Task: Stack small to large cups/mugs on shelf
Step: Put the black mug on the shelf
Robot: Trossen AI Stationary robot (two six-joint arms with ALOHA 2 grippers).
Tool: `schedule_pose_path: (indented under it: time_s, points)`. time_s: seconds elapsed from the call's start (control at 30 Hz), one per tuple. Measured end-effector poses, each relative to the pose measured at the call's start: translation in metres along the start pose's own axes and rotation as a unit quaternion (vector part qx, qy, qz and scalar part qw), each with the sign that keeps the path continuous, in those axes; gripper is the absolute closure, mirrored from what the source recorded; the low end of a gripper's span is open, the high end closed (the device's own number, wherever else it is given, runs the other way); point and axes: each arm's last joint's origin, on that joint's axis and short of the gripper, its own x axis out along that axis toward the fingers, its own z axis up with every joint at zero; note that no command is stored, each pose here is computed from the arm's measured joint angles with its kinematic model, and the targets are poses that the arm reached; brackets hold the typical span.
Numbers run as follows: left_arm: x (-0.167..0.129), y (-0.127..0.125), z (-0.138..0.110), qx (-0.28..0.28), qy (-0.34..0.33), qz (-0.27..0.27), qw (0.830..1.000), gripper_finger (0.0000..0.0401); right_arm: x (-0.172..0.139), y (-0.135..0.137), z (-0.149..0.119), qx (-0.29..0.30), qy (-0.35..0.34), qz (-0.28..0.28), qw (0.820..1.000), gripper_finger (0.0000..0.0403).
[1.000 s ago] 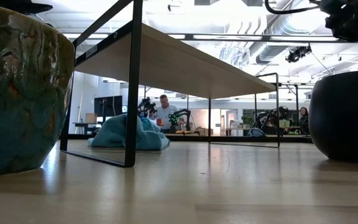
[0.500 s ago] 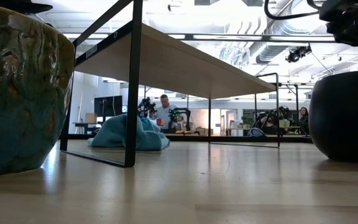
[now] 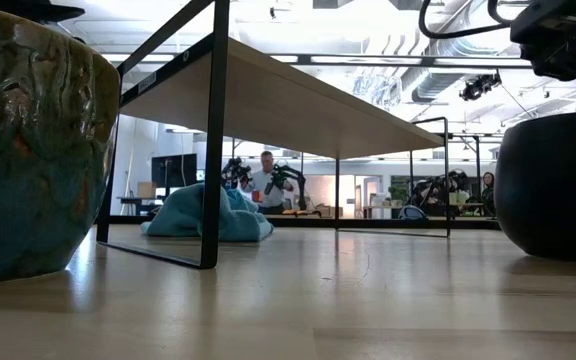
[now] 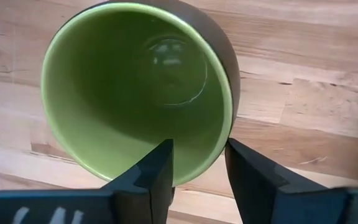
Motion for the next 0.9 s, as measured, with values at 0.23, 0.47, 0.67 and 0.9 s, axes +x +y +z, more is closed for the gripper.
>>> schedule_pose_path:
  time_s: [0.23,0.47,0.67,0.9]
  points:
    - [0.0000,0.0000,0.0000,0.000,0.000,0.000,1.000,0.0201,0.0000,-0.0008,0.0006,-0.029,-0.002,-0.005,1.000,0.0304]
    - [0.0000,0.0002,0.0005,0.000,-0.009,0.003,1.000,0.0201,0.0001,-0.0014,0.0008,-0.084,-0.003,-0.008,0.996,0.0329]
    - [0.0000,0.0003,0.0007,0.000,-0.013,0.005,1.000,0.0201,0.0001,-0.0015,0.0009,-0.142,-0.003,-0.008,0.990,0.0336]
    - [0.0000,0.0005,0.0012,0.000,-0.021,0.008,1.000,0.0201,0.0003,0.0000,0.0043,-0.170,-0.004,-0.009,0.985,0.0336]
